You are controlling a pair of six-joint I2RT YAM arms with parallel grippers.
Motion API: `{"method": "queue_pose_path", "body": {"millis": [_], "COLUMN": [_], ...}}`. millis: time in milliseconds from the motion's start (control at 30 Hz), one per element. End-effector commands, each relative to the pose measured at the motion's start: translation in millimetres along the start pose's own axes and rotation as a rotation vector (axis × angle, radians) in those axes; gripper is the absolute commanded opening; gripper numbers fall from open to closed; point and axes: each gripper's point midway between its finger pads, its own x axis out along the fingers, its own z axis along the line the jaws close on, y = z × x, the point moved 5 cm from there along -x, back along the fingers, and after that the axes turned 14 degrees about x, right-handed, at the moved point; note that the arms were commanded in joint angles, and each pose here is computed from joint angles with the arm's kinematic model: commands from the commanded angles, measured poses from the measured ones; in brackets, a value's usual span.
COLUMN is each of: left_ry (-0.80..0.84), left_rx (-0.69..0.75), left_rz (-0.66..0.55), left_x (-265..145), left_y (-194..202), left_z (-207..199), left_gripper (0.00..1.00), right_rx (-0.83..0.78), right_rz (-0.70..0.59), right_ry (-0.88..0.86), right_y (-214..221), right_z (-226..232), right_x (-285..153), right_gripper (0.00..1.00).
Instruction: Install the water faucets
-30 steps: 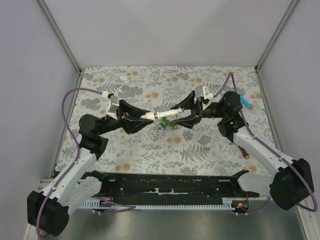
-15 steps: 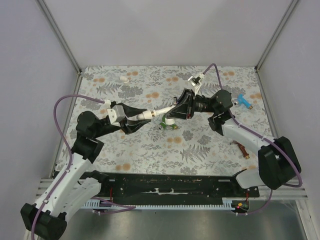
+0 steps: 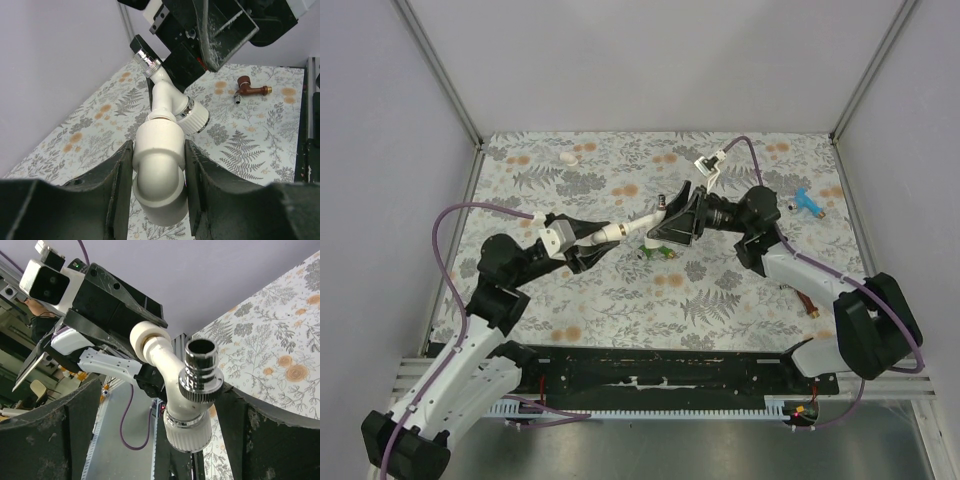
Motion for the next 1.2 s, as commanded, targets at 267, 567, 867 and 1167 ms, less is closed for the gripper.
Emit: {"method": "queue_pose_path", "body": {"millis": [267, 567, 867, 1167], "left_ry": [-0.167, -0.198, -0.138, 0.083], "left_rx": [0.000, 0.075, 0.167, 0.111], "left_rz": [-0.156, 0.013, 0.127, 0.026], "left_x": [-1.5, -6.5, -13.1, -1.2], "left_y": [-30.7, -7.8, 3.9, -11.5], "left_z": [19.7, 26.5, 20.9, -10.1], "left_gripper": [0.02, 0.02, 0.02, 0.02], "right_rx": [0.019, 0.025, 0.035, -0.020], "right_rz": [-0.001, 0.021, 0.024, -0.074], "right_ry": [-0.090, -0.098, -0.105, -0.025], "right_y": [20.8, 20.6, 12.5, -21.3], "right_z": [-3.5, 21.0, 35.8, 12.3], "right_x": [6.5, 3.5, 5.4, 7.3], "right_gripper": [0.98, 0.98, 0.98, 0.98]}}
